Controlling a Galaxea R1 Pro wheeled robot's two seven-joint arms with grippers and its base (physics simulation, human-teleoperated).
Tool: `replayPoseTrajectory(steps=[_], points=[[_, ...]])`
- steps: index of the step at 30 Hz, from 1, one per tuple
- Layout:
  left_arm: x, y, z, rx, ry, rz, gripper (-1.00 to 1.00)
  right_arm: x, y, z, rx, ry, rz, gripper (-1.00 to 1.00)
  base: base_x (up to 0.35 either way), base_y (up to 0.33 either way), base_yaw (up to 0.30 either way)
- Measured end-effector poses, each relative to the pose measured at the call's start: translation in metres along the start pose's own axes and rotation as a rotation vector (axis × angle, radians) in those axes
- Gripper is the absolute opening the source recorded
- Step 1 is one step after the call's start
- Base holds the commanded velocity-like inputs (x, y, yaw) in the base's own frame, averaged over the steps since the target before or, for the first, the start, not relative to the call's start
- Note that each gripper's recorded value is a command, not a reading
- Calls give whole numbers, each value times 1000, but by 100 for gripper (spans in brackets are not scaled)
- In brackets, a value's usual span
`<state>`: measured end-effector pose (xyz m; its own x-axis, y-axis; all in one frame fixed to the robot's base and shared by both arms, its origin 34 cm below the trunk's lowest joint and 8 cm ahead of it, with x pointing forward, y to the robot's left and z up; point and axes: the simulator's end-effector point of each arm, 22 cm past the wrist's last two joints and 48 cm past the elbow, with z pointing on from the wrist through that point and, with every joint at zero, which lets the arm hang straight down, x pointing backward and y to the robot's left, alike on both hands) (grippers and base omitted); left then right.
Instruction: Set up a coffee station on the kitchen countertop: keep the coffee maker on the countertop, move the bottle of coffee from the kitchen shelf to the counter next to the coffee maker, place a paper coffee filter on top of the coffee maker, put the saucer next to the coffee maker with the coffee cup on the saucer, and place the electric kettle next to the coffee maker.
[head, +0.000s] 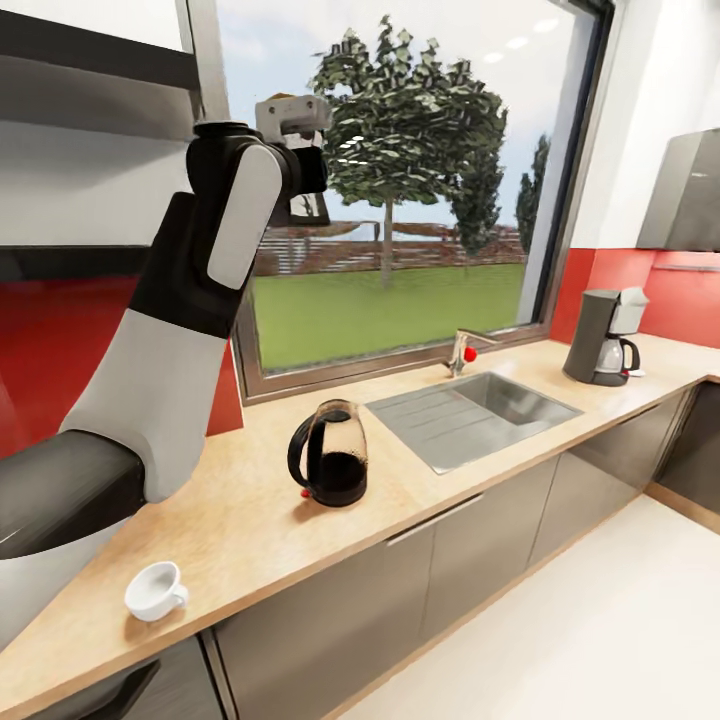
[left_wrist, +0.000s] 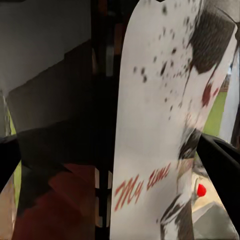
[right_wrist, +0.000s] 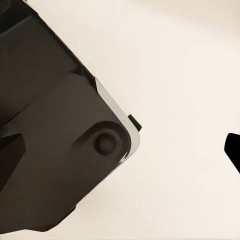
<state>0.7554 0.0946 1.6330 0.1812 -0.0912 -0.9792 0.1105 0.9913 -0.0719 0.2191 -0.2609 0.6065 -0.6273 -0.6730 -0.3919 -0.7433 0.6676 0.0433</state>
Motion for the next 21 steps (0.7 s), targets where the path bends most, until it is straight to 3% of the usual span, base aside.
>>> replayPoseTrajectory(steps=[16, 21], points=[[1, -3, 0, 10, 2, -3, -100, 0, 0, 0, 0, -1, 0, 100, 0, -2, -286], [1, -3, 0, 11, 2, -3, -100, -1, 0, 0, 2, -2, 0, 100, 0, -248, -121]])
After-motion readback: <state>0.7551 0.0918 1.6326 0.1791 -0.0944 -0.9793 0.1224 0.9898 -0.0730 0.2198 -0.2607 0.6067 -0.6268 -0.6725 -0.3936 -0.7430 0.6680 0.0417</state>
